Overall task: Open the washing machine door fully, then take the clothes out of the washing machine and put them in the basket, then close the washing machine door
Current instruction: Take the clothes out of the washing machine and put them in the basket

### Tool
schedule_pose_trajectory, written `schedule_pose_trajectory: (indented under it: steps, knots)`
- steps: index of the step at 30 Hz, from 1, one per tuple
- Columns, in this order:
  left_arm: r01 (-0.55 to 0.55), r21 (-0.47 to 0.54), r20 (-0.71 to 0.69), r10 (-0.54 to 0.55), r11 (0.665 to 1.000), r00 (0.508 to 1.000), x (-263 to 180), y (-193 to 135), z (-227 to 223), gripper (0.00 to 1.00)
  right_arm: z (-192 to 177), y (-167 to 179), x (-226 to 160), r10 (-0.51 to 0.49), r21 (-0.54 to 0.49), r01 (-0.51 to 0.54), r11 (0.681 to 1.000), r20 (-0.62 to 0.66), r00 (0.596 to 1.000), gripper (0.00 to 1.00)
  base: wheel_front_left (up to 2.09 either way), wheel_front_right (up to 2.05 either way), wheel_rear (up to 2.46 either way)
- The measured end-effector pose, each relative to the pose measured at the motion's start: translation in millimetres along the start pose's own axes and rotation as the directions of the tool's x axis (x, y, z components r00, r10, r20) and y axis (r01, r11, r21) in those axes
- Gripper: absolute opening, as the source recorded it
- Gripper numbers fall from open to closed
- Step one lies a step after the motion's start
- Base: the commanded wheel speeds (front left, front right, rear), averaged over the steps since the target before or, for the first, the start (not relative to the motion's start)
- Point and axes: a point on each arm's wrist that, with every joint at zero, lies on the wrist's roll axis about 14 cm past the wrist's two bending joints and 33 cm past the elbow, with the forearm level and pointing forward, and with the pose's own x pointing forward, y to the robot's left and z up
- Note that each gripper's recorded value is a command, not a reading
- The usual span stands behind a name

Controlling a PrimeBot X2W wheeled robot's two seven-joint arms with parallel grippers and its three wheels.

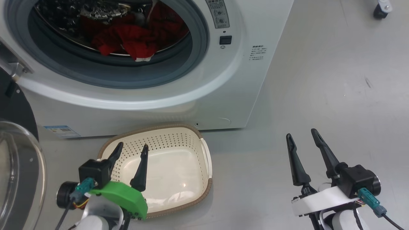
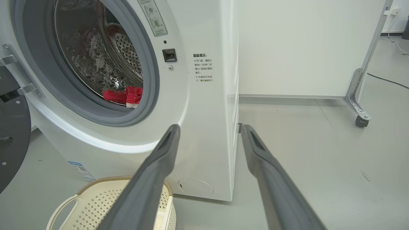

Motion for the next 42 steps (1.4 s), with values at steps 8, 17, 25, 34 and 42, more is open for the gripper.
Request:
schedule_pose_trajectory:
  steps: [8, 17, 25, 34, 42]
  knots:
    - [0.048, -0.046, -0.119, -0.053, 0.998, 0.991, 53, -2, -12, 1.0, -6, -1, 27, 0.011, 0.011, -0.011, 1.0, -0.001, 1.0, 1.0, 0.0, 0.0, 0.0]
    - [0.08, -0.06, -0.046, -0.083, 0.995, 0.995, 128, 7, 32, 1.0, -22, -5, 55, 0.012, 0.034, -0.011, 0.999, -0.021, 1.0, 1.0, 0.0, 0.0, 0.0]
    - [0.076, 0.001, -0.005, -0.076, 0.997, 0.997, 183, 27, 52, 1.0, -36, -18, 70, -0.017, 0.063, 0.02, 0.998, -0.043, 0.999, 1.0, 0.0, 0.0, 0.0]
    - [0.078, -0.001, -0.039, -0.078, 0.997, 0.996, 229, 32, 46, 1.0, -44, -33, 69, -0.06, 0.063, 0.065, 0.996, -0.07, 0.996, 1.0, 0.0, 0.0, 0.0]
    - [0.055, 0.022, -0.105, -0.053, 0.998, 0.993, 260, 45, 33, 1.0, -46, -49, 64, -0.119, 0.068, 0.125, 0.99, -0.083, 0.989, 1.0, 0.0, 0.0, 0.0]
